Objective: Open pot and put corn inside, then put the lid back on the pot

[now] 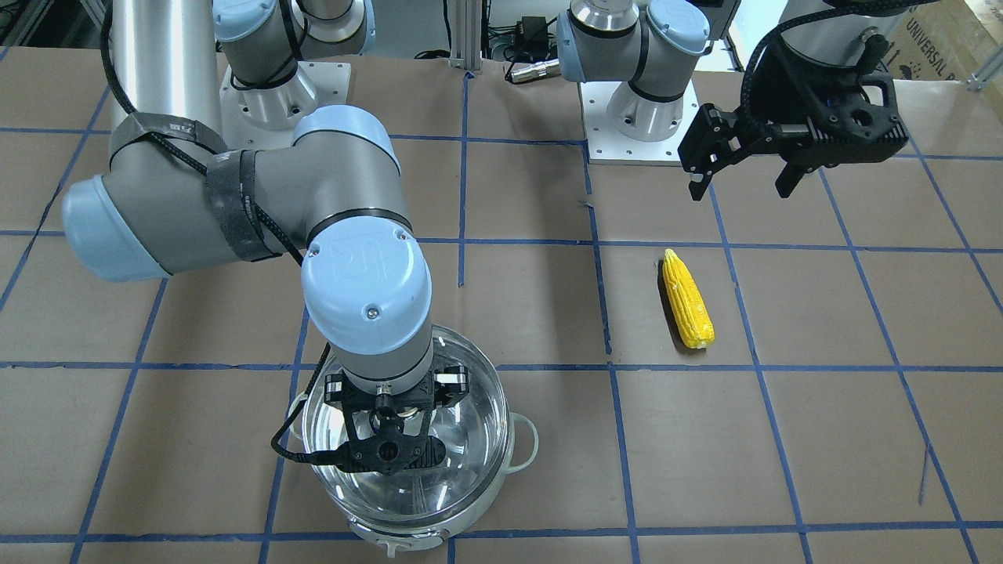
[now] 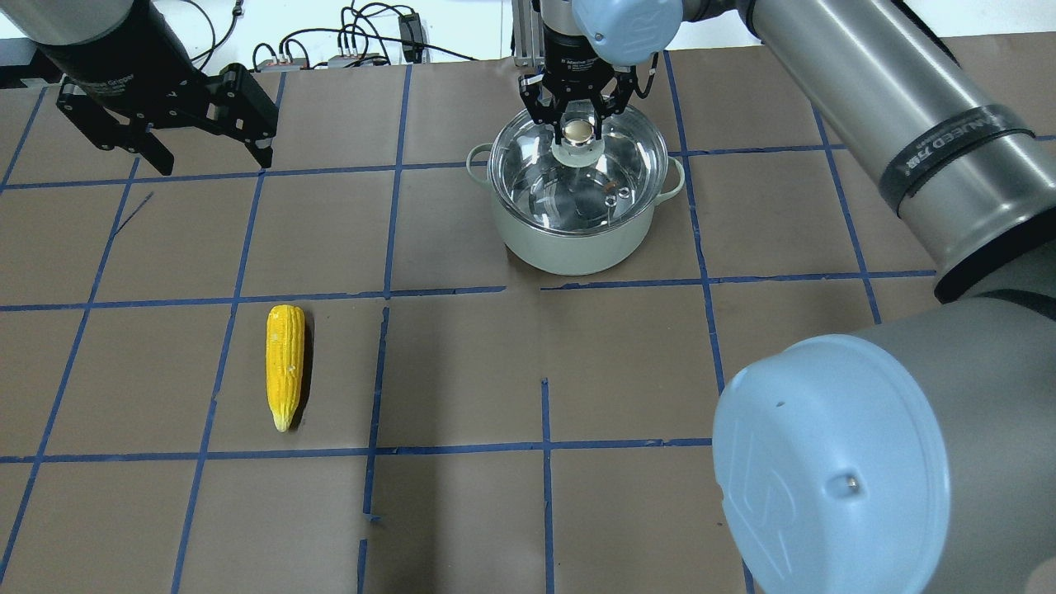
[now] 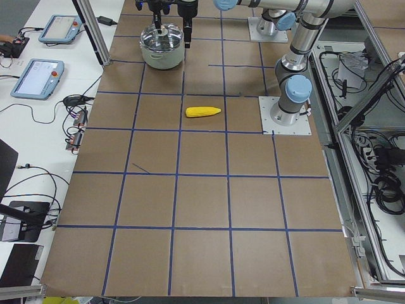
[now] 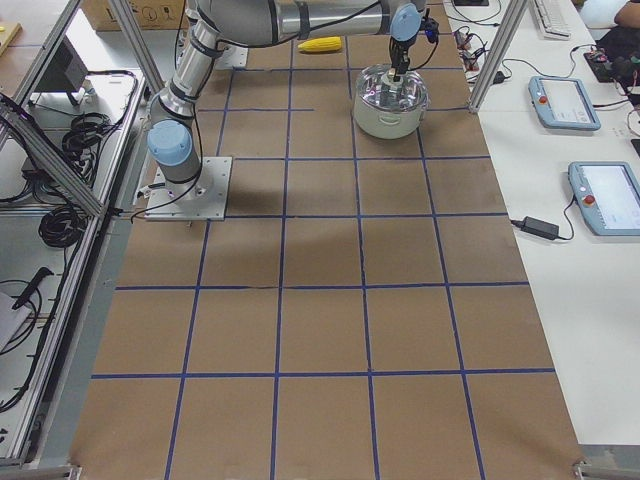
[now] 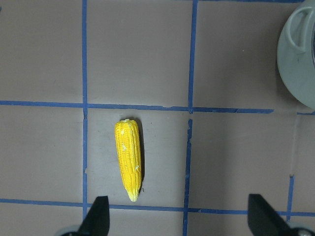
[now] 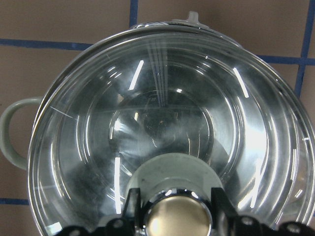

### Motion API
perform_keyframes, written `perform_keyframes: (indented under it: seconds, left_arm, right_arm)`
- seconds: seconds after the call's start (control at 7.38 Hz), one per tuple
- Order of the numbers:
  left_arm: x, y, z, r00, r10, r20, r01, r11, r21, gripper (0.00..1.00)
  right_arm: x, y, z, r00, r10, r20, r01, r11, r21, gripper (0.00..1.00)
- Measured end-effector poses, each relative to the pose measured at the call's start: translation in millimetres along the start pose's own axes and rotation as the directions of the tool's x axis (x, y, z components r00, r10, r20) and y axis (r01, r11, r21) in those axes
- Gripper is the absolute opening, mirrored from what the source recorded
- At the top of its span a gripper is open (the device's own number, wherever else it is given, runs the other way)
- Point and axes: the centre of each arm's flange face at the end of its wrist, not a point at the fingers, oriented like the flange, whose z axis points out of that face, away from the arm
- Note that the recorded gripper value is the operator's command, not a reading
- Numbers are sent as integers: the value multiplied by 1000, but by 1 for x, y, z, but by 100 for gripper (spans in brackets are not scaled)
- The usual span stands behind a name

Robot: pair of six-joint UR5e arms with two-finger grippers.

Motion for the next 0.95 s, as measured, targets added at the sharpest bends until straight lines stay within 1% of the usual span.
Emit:
perform_keyframes:
  seconds: [0.14, 0.27, 0.41, 0.54, 0.68, 0.81, 0.95]
  left_arm:
    - [-1, 1, -1, 1000, 1, 3, -1, 1000, 1, 100]
    - [-1, 2, 0, 1000, 3, 5, -3, 1000, -3, 100]
    - [-1, 3, 6, 1000, 6, 3, -6, 1000, -14, 100]
    - [-6, 1, 21, 1000, 0, -3, 0, 1000, -29, 100]
    - [-19, -6, 47, 1000, -23, -7, 23, 999, -50, 100]
    - [-36, -9, 76, 999, -37, -12, 36, 996, -84, 100]
    - [-54, -9, 110, 999, -39, -21, 36, 992, -119, 100]
  right_arm:
    - [2, 3, -9, 1000, 1, -1, -1, 1000, -6, 41]
    - [5, 9, -33, 1000, -1, -1, 1, 1000, -8, 39]
    - [16, 20, -68, 1000, -19, 2, 19, 1000, 1, 37]
    - [39, 34, -106, 999, -45, 6, 45, 999, 13, 37]
    - [73, 49, -137, 998, -60, 10, 60, 998, 6, 37]
    - [103, 60, -153, 998, -66, 11, 66, 998, -23, 36]
    - [130, 71, -161, 998, -64, 9, 65, 996, -68, 36]
